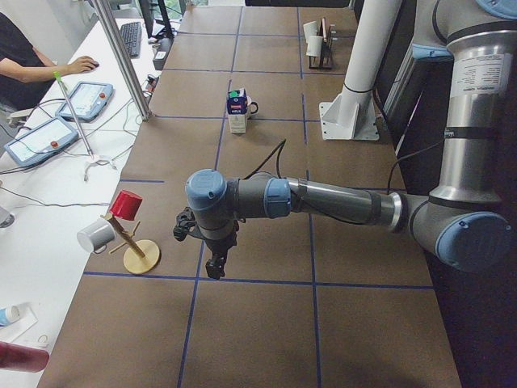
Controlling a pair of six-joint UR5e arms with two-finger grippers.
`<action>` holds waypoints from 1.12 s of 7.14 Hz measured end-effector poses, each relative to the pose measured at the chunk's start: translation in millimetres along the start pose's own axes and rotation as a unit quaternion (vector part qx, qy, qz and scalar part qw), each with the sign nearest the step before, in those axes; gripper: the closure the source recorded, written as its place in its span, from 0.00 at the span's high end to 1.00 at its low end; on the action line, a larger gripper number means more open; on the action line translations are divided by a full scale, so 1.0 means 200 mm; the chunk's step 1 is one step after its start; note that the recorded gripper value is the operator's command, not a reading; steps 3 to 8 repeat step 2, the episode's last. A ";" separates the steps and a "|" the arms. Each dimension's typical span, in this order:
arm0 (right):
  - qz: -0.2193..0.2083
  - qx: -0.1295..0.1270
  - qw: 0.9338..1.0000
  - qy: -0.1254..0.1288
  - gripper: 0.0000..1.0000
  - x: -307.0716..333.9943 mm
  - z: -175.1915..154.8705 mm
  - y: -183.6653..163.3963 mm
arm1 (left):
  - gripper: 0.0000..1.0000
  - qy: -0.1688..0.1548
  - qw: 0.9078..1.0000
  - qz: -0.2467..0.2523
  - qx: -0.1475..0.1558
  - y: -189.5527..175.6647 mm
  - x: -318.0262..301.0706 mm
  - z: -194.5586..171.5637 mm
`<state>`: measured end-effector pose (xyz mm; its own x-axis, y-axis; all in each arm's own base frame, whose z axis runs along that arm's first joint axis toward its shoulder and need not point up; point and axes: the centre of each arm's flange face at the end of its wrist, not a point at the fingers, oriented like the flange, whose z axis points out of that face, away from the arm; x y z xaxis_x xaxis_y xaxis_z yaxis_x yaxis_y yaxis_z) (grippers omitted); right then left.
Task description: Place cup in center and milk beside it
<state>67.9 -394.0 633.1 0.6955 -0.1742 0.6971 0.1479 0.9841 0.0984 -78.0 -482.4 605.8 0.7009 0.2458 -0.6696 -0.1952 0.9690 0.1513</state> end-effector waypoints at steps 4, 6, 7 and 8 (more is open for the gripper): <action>0.000 0.000 1.000 -0.001 1.00 0.00 0.00 0.00 | 1.00 -0.002 1.000 0.002 0.002 0.00 0.01 -0.02; 0.000 0.000 1.000 -0.001 1.00 0.00 0.00 0.00 | 1.00 -0.002 1.000 0.002 0.002 0.00 0.01 -0.02; 0.000 0.000 1.000 -0.001 1.00 0.00 0.00 0.00 | 1.00 -0.002 1.000 0.002 0.002 0.00 0.01 -0.02; 0.000 0.000 1.000 -0.001 1.00 0.00 0.00 0.00 | 1.00 -0.002 1.000 0.002 0.002 0.00 0.01 -0.02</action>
